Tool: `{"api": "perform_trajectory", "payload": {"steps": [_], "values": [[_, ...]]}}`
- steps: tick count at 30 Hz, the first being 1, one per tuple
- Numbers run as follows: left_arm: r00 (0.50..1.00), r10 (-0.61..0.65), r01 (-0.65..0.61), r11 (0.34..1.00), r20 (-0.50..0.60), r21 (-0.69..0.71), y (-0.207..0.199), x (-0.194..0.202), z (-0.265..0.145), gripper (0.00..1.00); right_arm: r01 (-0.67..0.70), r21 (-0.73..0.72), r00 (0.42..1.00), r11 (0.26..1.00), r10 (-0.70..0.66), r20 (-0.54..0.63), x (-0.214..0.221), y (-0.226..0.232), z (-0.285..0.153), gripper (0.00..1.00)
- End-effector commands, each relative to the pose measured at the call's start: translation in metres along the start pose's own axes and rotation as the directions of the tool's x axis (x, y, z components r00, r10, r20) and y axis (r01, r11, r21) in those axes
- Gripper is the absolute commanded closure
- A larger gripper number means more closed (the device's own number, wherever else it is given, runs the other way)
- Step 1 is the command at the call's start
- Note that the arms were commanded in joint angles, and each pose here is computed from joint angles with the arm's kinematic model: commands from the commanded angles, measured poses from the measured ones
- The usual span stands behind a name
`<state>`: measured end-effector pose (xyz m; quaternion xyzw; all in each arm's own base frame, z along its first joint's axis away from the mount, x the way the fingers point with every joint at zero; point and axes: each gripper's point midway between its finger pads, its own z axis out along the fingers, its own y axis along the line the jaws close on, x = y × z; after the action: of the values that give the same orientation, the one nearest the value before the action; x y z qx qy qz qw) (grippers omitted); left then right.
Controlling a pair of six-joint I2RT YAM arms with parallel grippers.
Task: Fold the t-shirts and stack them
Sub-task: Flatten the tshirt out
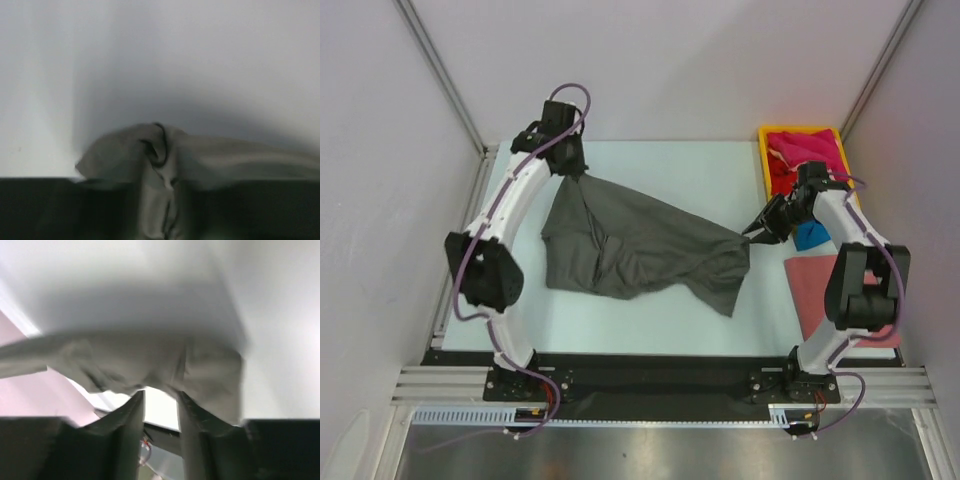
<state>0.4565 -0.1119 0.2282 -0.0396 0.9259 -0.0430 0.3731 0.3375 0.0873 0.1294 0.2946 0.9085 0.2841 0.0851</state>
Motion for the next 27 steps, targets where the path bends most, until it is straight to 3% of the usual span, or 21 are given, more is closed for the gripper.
{"api": "perform_trajectory", "payload": {"steps": [1,2,3,5,6,8,9,10,12,13,14,16,19,24,27], "values": [[0.977,0.015,-0.005,0.999,0.212,-0.043,0.008,-0.087,-0.031,0.5,0.105,-0.066,0.992,0.992,-0.1,0.072,-0.029,0.035,-0.016,0.55],[0.981,0.014,-0.003,0.998,0.192,-0.057,0.008,-0.085,-0.022,0.07,0.152,-0.04,0.984,0.988,-0.147,0.1,-0.032,0.036,-0.021,0.53],[0.981,-0.004,0.015,0.998,0.192,-0.056,0.009,-0.083,-0.024,0.02,0.176,-0.012,0.978,0.984,-0.173,0.114,-0.03,0.035,-0.024,0.5],[0.99,-0.005,0.013,0.998,0.142,-0.058,0.012,-0.055,-0.016,0.01,0.233,0.037,0.961,0.972,-0.236,0.144,-0.021,0.035,-0.03,0.46],[0.984,-0.012,0.021,0.999,0.177,-0.048,0.013,-0.054,-0.034,0.02,0.265,0.055,0.956,0.963,-0.27,0.117,-0.007,0.03,-0.023,0.45],[0.991,-0.004,0.01,0.999,0.131,-0.043,0.02,-0.01,-0.024,0.05,0.297,0.057,0.949,0.953,-0.302,0.091,0.014,0.027,-0.018,0.46],[0.985,-0.037,0.041,0.999,0.171,-0.024,0.026,-0.006,-0.048,0.07,0.293,0.072,0.954,0.954,-0.296,0.04,0.03,0.011,-0.006,0.46],[0.994,-0.035,0.039,0.999,0.1,-0.028,0.033,0.033,-0.036,0.1,0.304,0.065,0.951,0.951,-0.306,0.032,0.037,0.009,-0.003,0.46],[0.993,-0.062,0.059,0.998,0.102,0.028,0.033,0.056,-0.056,0.13,0.326,0.081,0.945,0.942,-0.327,0.002,0.057,-0.007,0.006,0.48],[0.998,-0.063,0.062,0.998,0.023,0.017,0.04,0.096,-0.047,0.13,0.339,0.081,0.94,0.937,-0.34,0.003,0.06,-0.009,0.011,0.48],[0.997,-0.072,0.072,0.996,0.0,0.042,0.04,0.112,-0.05,0.14,0.344,0.089,0.939,0.935,-0.345,-0.008,0.066,-0.015,0.013,0.48],[0.99,-0.129,0.129,0.992,-0.058,0.012,0.054,0.153,-0.053,0.11,0.344,0.11,0.939,0.933,-0.342,-0.036,0.073,-0.031,0.021,0.48],[0.959,-0.265,0.263,0.964,-0.105,-0.027,0.075,0.189,-0.054,0.04,0.353,0.152,0.936,0.923,-0.349,-0.056,0.077,-0.05,0.027,0.45],[0.889,-0.437,0.436,0.899,-0.14,-0.038,0.11,0.213,-0.034,0.11,0.359,0.184,0.933,0.915,-0.349,-0.086,0.079,-0.066,0.039,0.44],[0.879,-0.441,0.445,0.895,-0.182,-0.02,0.108,0.221,-0.016,0.11,0.355,0.2,0.935,0.913,-0.342,-0.097,0.078,-0.074,0.047,0.44]]}}
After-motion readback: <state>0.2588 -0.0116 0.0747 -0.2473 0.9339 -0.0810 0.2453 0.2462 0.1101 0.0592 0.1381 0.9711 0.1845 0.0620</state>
